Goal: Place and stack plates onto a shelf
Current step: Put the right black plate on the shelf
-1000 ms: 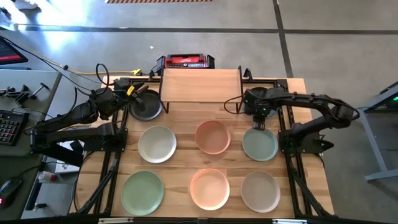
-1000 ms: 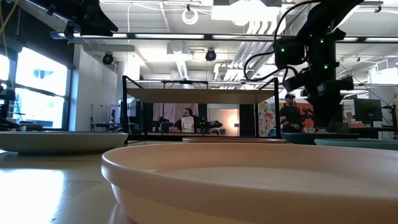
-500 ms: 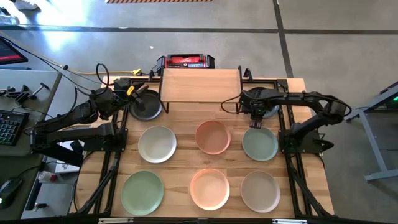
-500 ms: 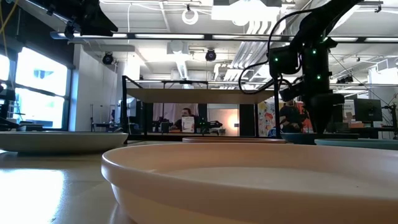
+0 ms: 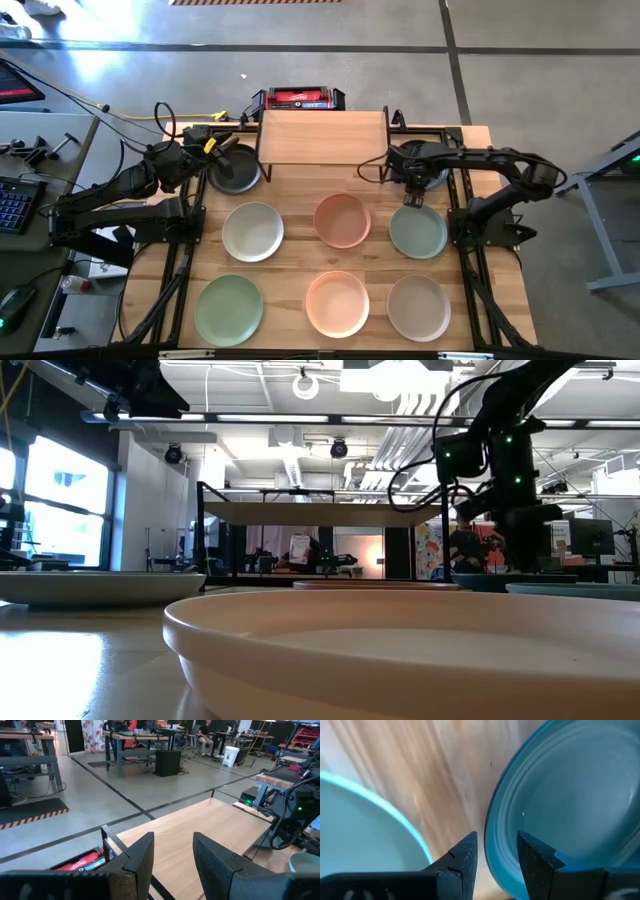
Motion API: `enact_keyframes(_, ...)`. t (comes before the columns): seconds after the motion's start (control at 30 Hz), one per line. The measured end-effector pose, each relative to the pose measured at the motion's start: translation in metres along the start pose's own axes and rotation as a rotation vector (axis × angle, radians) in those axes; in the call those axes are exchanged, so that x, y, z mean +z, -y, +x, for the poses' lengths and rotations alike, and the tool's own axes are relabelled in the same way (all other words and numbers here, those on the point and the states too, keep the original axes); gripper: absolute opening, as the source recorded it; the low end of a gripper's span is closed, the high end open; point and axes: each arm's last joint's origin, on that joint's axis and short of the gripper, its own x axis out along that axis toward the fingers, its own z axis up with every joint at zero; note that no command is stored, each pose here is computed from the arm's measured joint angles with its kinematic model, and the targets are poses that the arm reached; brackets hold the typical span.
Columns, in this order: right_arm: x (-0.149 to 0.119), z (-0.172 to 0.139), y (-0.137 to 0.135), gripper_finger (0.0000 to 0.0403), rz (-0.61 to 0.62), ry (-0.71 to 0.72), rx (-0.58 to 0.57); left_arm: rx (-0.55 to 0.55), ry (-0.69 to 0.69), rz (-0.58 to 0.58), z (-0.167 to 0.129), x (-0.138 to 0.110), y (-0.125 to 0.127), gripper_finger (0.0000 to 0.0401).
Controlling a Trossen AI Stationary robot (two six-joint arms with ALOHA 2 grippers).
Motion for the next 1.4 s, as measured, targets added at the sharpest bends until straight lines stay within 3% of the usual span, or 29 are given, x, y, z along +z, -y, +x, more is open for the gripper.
enact_keyframes(0.3, -0.017, -0.007, -0.002, 0.0117, -0.028, -0.071, 0.008, 0.0, -0.001, 0.0, 0.0, 0.0, 0.0, 0.0126)
enact_keyframes(0.63, -0.041, -0.039, 0.0, 0.0117, 0.047, 0.07, -0.028, 0.0, -0.001, 0.0, 0.0, 0.0, 0.0, 0.0126)
enact_keyframes(1.0, -0.061, -0.055, 0.021, 0.012, 0.419, 0.197, -0.099, 0.0, -0.001, 0.0, 0.0, 0.0, 0.0, 0.0126)
enact_keyframes(1.4, -0.064, -0.074, 0.064, 0.0142, 0.935, 0.348, -0.026, 0.0, -0.001, 0.0, 0.0, 0.0, 0.0, 0.0126)
